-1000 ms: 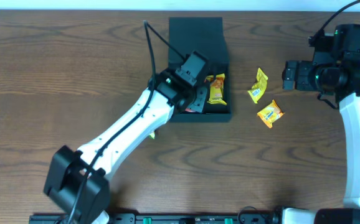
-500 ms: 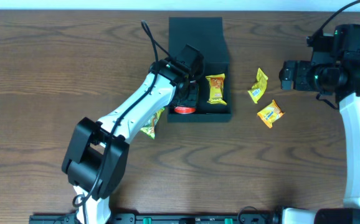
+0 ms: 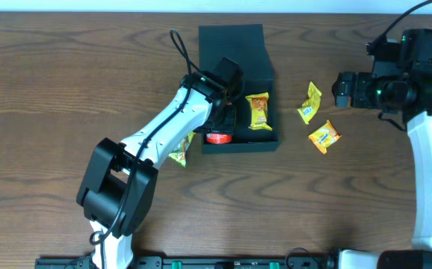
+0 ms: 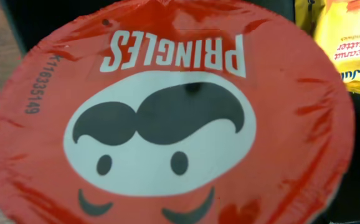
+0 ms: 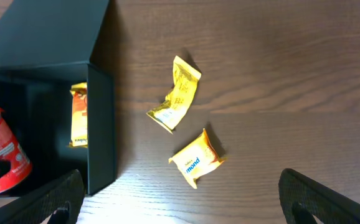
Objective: Pack container
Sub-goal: 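Lower the Pringles can upright into the box beside the cookie packet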
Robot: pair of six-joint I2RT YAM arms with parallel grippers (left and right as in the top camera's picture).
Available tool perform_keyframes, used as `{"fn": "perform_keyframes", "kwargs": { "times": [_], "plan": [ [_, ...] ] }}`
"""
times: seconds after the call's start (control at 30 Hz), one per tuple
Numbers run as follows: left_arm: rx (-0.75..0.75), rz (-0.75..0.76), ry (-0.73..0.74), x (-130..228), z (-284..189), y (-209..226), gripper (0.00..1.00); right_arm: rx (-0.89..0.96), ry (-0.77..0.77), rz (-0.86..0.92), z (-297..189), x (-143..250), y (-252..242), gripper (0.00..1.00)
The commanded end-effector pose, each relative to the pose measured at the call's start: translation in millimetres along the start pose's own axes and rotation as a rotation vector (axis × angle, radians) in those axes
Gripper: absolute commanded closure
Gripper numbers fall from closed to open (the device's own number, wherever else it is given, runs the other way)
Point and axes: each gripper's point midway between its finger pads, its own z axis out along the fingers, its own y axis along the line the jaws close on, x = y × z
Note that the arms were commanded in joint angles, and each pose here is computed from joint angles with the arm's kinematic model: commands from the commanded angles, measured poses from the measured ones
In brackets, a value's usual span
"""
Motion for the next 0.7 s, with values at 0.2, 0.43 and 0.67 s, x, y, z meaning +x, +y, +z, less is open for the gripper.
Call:
{"fn": "perform_keyframes", "kwargs": {
  "times": [0.2,0.43,0.67],
  "plan": [
    [0.027,-0.019,0.009,-1.4,-1.2,-5.8,0.34,-0.010,-0.003,-0.002,0.6,-3.5,-0.5,0.01],
    [0.028,-0.019,0.006,-2.4,-1.2,-6.0,0.32,-0.010,-0.003,-0.002,0.6,-3.5,-0.6,0.01],
    [0.028,-0.019,0.006,-2.2,-1.2,-6.1,0.23,-0.010,-0.003,-0.002,0.6,-3.4,-0.6,0.01]
  ]
}}
